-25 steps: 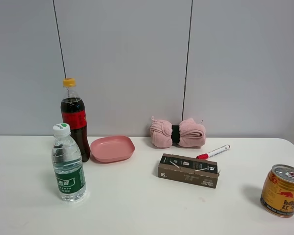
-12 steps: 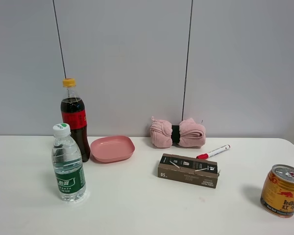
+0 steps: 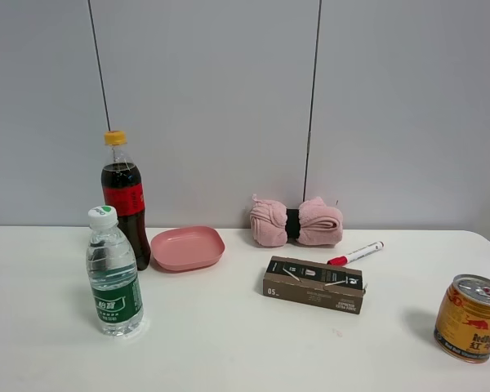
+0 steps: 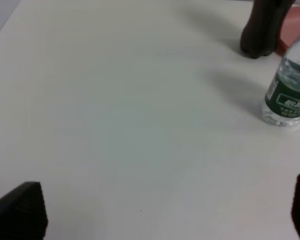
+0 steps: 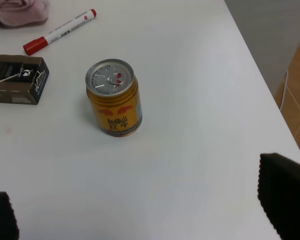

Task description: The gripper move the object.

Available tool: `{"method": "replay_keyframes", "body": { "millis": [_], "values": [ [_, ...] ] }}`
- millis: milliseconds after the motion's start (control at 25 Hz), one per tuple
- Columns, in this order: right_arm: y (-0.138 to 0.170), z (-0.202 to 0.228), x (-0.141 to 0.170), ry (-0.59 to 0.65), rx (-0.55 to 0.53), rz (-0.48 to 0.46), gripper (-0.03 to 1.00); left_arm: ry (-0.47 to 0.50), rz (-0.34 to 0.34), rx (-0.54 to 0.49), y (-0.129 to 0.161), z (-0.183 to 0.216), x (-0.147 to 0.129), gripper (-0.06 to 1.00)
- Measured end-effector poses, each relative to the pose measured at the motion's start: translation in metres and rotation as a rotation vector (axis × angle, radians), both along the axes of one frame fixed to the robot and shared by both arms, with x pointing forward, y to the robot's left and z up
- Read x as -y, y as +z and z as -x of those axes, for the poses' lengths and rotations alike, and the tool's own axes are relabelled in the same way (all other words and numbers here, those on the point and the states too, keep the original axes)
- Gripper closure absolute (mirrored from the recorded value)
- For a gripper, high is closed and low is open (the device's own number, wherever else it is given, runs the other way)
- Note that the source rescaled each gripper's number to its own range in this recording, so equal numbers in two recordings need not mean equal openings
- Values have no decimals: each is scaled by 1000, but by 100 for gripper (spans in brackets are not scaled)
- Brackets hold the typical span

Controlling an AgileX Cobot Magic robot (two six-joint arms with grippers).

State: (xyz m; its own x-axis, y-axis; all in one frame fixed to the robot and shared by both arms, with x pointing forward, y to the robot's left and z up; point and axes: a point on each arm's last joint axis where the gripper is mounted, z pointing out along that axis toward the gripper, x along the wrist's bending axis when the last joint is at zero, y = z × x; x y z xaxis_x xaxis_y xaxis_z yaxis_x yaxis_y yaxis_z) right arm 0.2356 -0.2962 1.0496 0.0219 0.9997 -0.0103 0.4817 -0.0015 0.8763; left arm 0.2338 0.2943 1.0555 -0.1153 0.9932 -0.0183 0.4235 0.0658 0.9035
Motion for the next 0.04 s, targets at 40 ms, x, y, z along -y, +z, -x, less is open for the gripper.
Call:
{"method": "replay_keyframes", "body": {
  "millis": [40],
  "values": [
    [0,0,0,0,0,0,-3,-3,1,0,0,0,0,-6]
  ]
}}
